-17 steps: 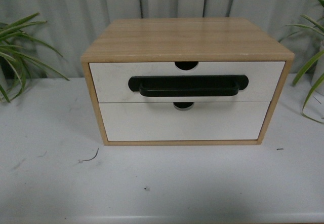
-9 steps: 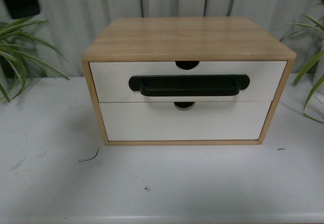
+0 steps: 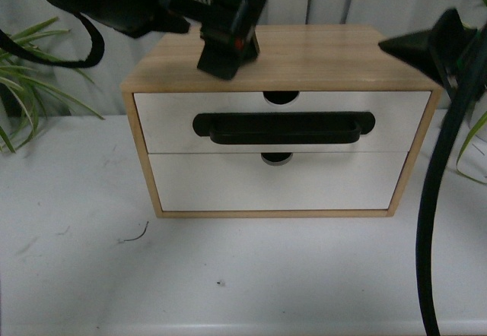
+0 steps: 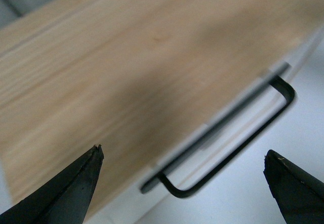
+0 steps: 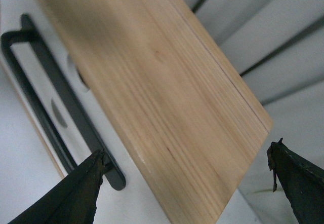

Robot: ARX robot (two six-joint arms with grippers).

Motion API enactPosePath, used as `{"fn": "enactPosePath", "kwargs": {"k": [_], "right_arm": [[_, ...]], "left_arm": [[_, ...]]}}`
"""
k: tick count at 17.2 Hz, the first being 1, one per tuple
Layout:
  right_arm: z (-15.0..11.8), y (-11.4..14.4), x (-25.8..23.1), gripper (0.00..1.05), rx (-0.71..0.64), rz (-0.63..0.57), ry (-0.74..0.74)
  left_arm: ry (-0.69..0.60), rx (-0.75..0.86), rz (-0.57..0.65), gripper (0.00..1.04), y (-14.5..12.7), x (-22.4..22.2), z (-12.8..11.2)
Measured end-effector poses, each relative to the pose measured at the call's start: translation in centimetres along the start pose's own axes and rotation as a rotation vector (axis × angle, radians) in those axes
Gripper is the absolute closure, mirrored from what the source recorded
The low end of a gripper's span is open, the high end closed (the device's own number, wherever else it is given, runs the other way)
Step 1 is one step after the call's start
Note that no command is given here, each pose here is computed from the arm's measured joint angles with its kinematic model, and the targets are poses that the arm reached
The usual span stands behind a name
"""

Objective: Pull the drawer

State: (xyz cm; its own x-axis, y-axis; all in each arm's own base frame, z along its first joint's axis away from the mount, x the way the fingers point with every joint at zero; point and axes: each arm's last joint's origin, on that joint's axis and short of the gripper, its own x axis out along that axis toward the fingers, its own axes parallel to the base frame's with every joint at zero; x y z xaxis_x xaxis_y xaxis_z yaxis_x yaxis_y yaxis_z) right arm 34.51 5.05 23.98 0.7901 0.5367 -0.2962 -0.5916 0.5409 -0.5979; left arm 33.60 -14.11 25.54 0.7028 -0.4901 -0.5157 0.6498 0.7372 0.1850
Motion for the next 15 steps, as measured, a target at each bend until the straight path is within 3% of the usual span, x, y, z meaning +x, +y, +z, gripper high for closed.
{"fn": "enactPosePath", "kwargs": {"k": [2, 6, 10, 15], "right_arm": [[-0.3, -0.7, 0.2, 0.06, -0.261, 0.107, 0.018], [-2.1, 0.2, 0.7, 0.06, -0.572, 0.348, 0.101], [-1.3, 2.0, 1.3, 0.06, -0.654, 0.453, 0.068], [-2.0, 3.6, 3.7, 0.06, -0.632, 0.527, 0.072]], "left_arm": [[0.089, 0.183, -0.186, 0.07, -1.6, -0.1, 0.0], [0.162, 0.405, -0.31, 0.07, -2.9, 1.3, 1.2], [0.193, 0.453, -0.33, 0.07, -3.4, 3.3, 0.7], [0.22, 0.447, -0.316, 0.07, -3.1, 6.3, -1.1]]}}
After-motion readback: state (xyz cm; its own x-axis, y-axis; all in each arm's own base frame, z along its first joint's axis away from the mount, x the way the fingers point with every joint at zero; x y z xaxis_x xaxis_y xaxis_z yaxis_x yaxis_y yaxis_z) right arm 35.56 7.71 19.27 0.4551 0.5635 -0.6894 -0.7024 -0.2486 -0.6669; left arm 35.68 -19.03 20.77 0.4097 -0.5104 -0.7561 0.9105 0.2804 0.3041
